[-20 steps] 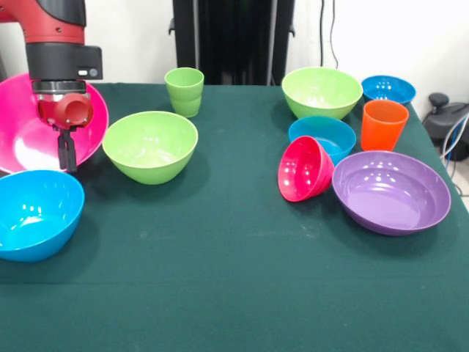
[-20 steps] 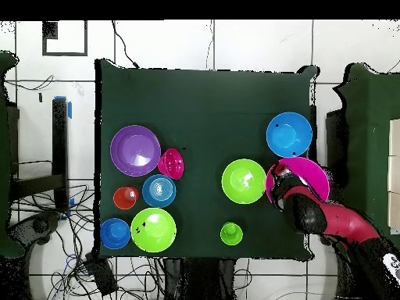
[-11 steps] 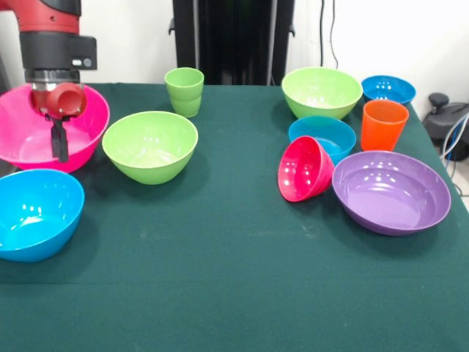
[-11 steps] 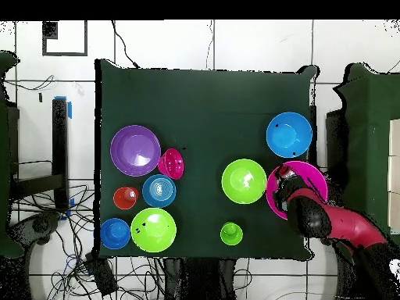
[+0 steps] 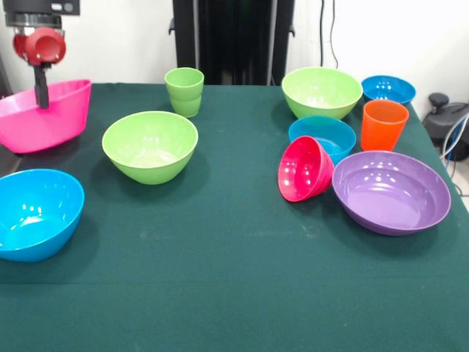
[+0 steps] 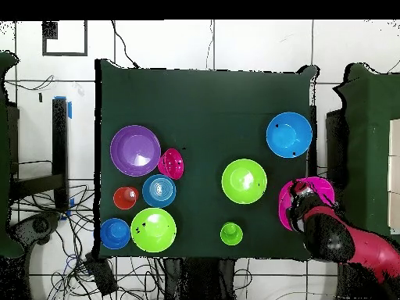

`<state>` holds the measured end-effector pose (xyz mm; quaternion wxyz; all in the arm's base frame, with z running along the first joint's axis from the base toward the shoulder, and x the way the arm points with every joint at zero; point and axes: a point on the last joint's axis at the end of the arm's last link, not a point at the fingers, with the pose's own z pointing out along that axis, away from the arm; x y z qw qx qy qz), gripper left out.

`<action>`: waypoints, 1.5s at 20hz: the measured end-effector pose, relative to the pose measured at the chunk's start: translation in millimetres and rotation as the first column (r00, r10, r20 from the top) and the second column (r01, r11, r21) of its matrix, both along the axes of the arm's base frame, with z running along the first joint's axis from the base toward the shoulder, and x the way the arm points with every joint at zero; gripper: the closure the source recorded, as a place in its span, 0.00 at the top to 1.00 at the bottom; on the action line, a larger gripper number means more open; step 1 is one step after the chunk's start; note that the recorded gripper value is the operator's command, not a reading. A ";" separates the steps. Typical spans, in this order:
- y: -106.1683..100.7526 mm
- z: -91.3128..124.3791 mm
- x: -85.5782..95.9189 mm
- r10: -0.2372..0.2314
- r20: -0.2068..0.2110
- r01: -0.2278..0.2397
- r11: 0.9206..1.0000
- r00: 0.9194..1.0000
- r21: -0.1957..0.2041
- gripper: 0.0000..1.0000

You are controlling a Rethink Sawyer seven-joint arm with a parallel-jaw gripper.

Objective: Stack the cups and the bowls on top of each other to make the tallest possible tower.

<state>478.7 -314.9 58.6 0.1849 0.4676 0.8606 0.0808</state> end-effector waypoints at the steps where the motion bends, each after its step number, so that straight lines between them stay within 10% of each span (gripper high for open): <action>1: -0.3 2.6 -1.4 -0.002 -0.004 0.002 1.000 1.000 -0.001 0.00; 30: 72.2 52.0 -24.2 0.043 -0.039 -0.038 0.994 0.998 0.104 0.00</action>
